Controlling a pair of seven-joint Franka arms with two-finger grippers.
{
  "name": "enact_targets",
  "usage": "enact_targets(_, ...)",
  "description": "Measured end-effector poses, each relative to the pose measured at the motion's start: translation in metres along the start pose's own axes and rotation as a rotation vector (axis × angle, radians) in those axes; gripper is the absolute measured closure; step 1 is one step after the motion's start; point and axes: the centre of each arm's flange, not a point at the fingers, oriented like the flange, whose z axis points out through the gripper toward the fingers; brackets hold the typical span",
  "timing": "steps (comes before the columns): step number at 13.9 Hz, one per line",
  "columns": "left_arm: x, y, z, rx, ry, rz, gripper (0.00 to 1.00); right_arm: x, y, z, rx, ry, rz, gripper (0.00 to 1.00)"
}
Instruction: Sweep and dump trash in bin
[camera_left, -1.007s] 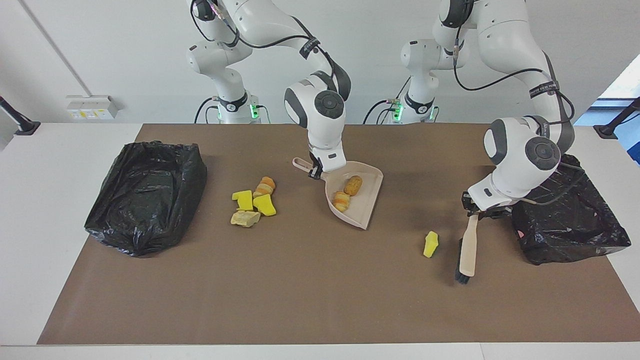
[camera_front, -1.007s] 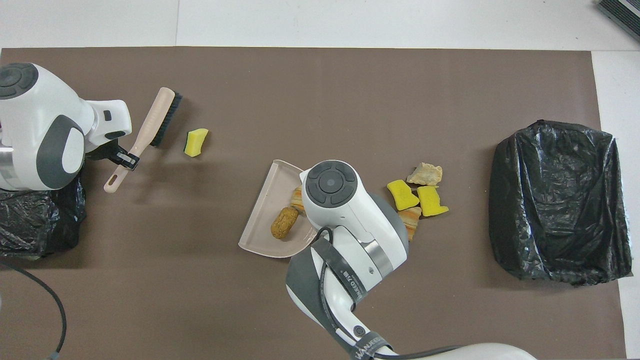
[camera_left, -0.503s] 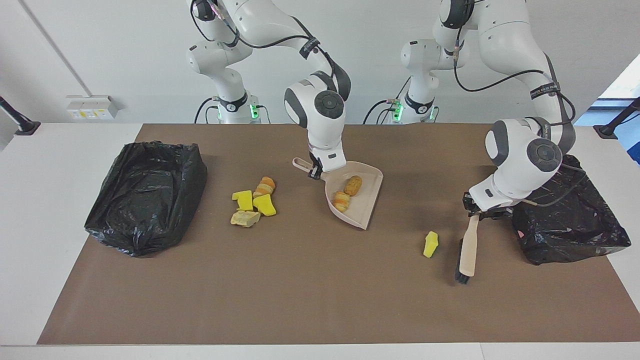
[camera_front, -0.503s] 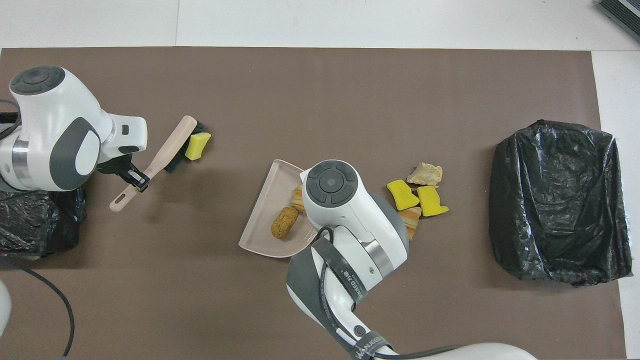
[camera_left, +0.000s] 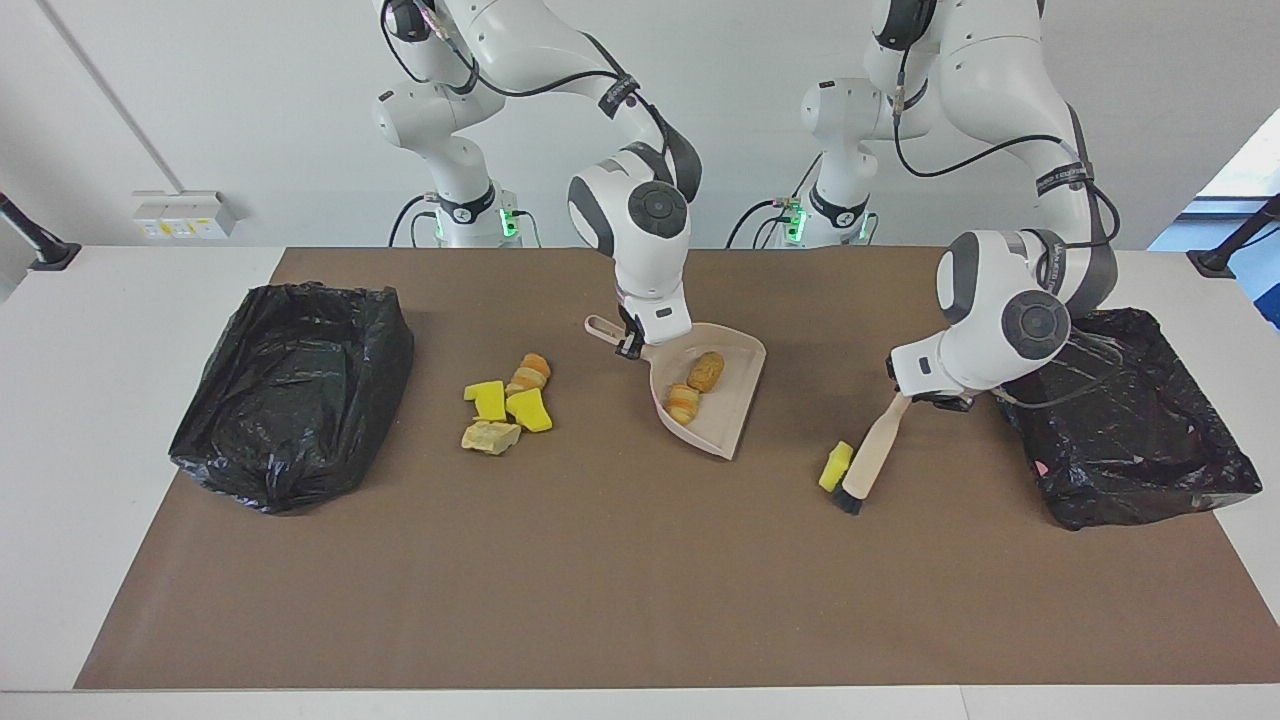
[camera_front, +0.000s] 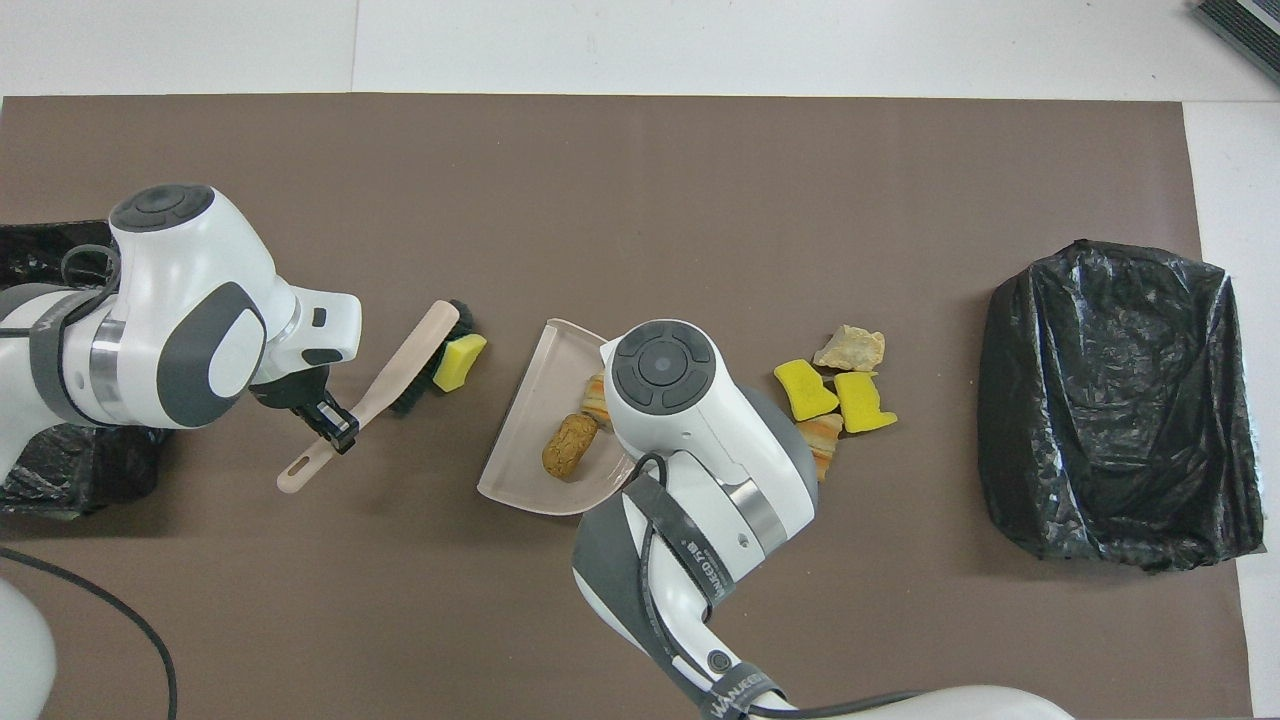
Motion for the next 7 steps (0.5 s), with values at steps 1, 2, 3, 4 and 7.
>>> enact_targets(1,-0.005,0.007,0.003,-0.046,-0.002,-0.012,0.74,0.000,0.000,0.000,0.000,0.000,0.000,0.69)
enact_targets(2,-0.009,0.013,0.002,-0.080,-0.005,-0.019,0.74,0.000,0.000,0.000,0.000,-0.001,0.000,0.69)
enact_targets(3,-0.013,0.019,0.001,-0.103,-0.011,-0.029,0.74,0.000,0.000,0.000,0.001,-0.001,0.000,0.69)
enact_targets(4,-0.016,0.025,-0.001,-0.128,-0.016,-0.051,0.74,0.000,0.000,0.000,0.001,-0.002,0.000,0.69)
enact_targets(7,-0.009,0.054,-0.003,-0.195,-0.012,-0.111,0.74,0.000,0.000,0.000,0.001,-0.002,0.000,0.69)
